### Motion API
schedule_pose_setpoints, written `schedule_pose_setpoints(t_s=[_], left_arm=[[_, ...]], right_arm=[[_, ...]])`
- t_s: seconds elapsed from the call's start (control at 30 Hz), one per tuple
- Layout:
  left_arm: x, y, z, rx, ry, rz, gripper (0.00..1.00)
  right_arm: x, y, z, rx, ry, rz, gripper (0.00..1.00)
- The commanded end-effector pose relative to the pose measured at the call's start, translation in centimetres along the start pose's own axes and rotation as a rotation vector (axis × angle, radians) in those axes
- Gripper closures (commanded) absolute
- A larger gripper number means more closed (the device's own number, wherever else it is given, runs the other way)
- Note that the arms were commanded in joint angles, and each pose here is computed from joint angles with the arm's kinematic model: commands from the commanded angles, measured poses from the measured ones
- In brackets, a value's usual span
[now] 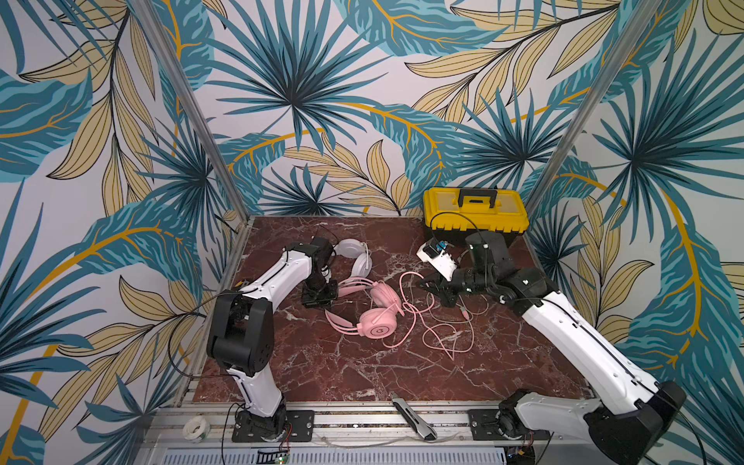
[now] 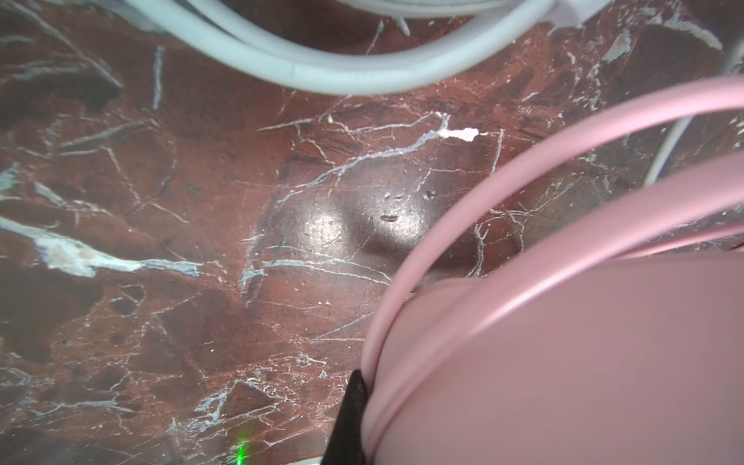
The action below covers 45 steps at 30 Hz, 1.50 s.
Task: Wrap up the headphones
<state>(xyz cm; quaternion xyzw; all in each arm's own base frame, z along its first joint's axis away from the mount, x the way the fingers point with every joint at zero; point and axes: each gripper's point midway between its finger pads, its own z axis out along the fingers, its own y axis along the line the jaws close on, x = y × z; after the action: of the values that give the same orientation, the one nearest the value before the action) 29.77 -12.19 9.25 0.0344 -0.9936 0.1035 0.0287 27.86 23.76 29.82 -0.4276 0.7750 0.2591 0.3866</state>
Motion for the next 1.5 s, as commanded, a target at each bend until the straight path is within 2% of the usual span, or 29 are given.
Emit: schedule_pose_setpoints(t_s=[0.0,0.27,0.63,0.77,0.87,1.17,1.3,1.47], left_arm=[[-0.6,-1.2,-0.8,0.030,-0.024,0.051,1.00],[-0.8,-1.3,-0.5,0.003,-0.024,0.069,1.00],[-1.3,-3.4,0.4,-0.011,-0.013,0.134,1.00],[-1.8,-3.9,0.3,-0.006,-0.022,0.140,1.00],[-2.4,-4.4,0.2,-0.014,-0.039,0.139,1.00],[-4.4,-6.3,-0.2,0.068,-0.090,0.040,1.00],[-5.2,-6.0,-0.9,0.048,-0.129,0.001,1.00],[-5.8,-2.7,-3.0,-0.001,-0.207,-0.102,1.00]], right_arm=[[-0.2,-1.0,-0.1,0.002,0.060,-0.046,1.00],[-2.9,-1.1,-1.4,-0.038,0.120,-0.124,1.00],[-7.9,1.2,-1.3,-0.233,-0.036,-0.103,1.00],[-8.5,1.2,-0.9,-0.263,-0.049,-0.101,1.00],[-8.7,2.0,-0.5,-0.341,-0.044,-0.084,1.00],[-5.9,4.4,-1.1,-0.468,0.049,-0.069,1.00],[-4.4,4.1,-1.5,-0.402,0.091,-0.058,1.00],[-1.2,-0.3,-2.2,-0.080,0.156,0.056,1.00]])
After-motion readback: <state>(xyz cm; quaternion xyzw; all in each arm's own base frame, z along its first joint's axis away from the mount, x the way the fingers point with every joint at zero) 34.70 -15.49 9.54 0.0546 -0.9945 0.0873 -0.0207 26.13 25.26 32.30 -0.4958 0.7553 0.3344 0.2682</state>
